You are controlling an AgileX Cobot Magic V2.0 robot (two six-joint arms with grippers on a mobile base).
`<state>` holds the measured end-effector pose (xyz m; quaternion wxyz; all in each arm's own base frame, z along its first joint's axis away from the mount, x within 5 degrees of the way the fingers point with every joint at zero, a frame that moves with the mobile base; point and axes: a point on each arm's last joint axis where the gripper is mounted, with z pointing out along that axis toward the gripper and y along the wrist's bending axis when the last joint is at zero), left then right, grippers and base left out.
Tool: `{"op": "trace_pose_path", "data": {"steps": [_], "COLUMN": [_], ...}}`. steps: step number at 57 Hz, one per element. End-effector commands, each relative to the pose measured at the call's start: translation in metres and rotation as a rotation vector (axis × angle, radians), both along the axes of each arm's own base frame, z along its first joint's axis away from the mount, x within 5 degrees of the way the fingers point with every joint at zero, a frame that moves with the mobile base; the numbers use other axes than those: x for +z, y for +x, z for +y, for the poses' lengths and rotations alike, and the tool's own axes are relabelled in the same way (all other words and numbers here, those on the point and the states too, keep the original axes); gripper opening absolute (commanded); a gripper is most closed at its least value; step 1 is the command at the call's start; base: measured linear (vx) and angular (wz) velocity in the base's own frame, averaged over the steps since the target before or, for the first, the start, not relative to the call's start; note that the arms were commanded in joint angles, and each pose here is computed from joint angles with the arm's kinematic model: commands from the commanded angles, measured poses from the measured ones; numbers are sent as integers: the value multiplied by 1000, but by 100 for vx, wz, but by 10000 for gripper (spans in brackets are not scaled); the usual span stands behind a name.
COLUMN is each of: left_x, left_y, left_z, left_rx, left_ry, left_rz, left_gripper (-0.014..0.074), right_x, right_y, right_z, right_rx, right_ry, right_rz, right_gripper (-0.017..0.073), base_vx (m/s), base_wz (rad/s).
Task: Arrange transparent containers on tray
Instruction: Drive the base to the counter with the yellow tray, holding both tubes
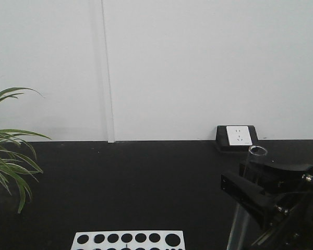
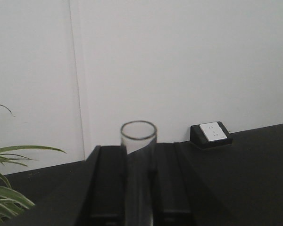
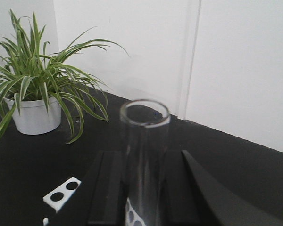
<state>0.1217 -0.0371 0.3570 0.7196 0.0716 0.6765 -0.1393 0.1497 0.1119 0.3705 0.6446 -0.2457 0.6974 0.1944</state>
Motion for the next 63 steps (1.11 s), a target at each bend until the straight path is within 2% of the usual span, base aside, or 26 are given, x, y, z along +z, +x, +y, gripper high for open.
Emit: {"op": "trace_pose_path", "data": {"steps": [1, 63], "left_x": [19, 19], "left_y": [-3, -3], "left_z": [-1, -1], "left_rx": [-21, -21], "left_ry": [-45, -45], "left_rz": [-104, -104], "left_gripper": [114, 114], "right_x": [20, 20], "right_y": [-4, -4], "right_z": [-1, -1], "right_rx": [20, 19], "right_ry": [60, 59], "right_rz": [-112, -110], "right_gripper": [127, 127], "base_vx": [-9, -24], "base_wz": [5, 5]}}
